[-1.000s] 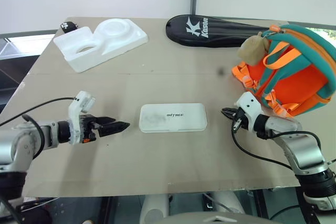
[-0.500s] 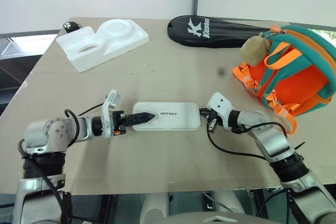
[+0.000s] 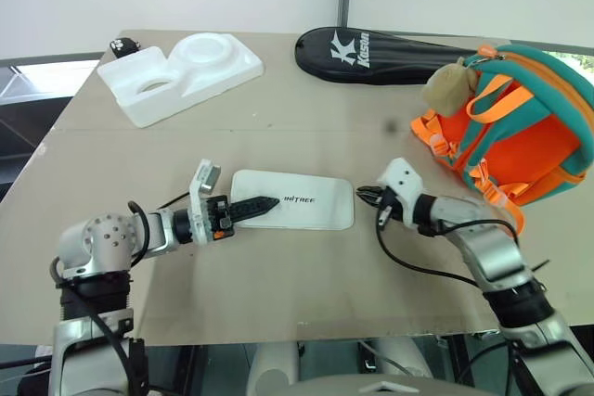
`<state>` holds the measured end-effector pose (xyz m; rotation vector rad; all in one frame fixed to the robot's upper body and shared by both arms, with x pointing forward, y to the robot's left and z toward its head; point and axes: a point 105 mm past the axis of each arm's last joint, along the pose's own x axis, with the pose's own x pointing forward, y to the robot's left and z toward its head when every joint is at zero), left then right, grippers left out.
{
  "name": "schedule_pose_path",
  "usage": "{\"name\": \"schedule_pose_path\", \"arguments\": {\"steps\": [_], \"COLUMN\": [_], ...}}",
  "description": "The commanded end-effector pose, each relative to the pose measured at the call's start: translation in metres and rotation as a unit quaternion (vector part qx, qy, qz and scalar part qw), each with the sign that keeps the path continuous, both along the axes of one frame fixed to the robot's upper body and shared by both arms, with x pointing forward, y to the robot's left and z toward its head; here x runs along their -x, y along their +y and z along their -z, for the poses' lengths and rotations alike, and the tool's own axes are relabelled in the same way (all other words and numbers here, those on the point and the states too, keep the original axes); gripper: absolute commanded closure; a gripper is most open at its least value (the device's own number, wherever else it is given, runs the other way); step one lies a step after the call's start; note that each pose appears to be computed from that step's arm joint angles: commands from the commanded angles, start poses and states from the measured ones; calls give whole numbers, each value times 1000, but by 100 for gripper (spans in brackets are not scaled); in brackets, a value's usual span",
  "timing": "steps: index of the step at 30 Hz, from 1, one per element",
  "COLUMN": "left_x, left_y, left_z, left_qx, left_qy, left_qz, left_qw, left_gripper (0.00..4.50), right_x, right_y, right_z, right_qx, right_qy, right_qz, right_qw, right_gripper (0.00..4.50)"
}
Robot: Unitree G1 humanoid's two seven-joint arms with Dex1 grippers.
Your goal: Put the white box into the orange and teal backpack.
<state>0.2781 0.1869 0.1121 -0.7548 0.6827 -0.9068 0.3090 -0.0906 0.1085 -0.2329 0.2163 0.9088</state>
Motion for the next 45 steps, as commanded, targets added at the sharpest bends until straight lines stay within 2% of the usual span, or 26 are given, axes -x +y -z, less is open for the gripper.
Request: {"name": "schedule_pose_path", "arguments": {"steps": [1,3,5,8,10,14,18,21,22,23,30,34,36,38,42,45], "left_x": [3,3,0,-2,-4,-8,-13,-14,-14,-14,-8,-12,-21,-24,-23,-16], "left_y": [4,2,0,-17,-27,-32,-33,-31,-30,-29,-17,-8,2,11,24,40], "left_z": [-23,-32,-41,-49,-53,-62,-70,-74,-75,-75,-74,-72,-81,-92,-112,-128], "left_qx": [14,32,46,74,76,84,94,93,95,93,98,94,92,92,72,69], "left_qy": [-52,-72,-99,-120,-126,-142,-157,-167,-170,-172,-189,-203,-227,-248,-307,-344], "left_qz": [-9,-14,-21,-1,13,19,6,-7,-12,-18,-76,-129,-179,-213,-260,-284], "left_qw": [999,997,994,990,989,986,983,981,981,980,974,966,953,941,913,892], "left_gripper": [342,342,342,342,342,342,342,342,342,342,342,342,342,342,342,342], "right_x": [27,37,46,60,55,26,-13,-34,-40,-45,-64,-68,-55,-37,-18,6], "right_y": [-23,-39,-66,-118,-130,-141,-126,-117,-117,-118,-108,-85,-50,-26,-9,7], "right_z": [-44,-56,-73,-75,-76,-83,-96,-97,-98,-98,-112,-125,-154,-177,-190,-193], "right_qx": [-63,-77,-122,-123,-123,-126,-168,-173,-164,-153,-118,-123,-181,-221,-225,-235], "right_qy": [-8,-12,-17,-1,4,-15,-41,-53,-63,-74,-150,-186,-205,-215,-214,-181], "right_qz": [21,64,143,274,310,369,358,353,355,357,316,242,129,34,-50,-130], "right_qw": [998,995,982,954,943,921,918,918,918,919,929,944,953,951,949,946], "right_gripper": [334,242,154,17,8,8,8,8,61,91,448,448,448,448,448,448]}}
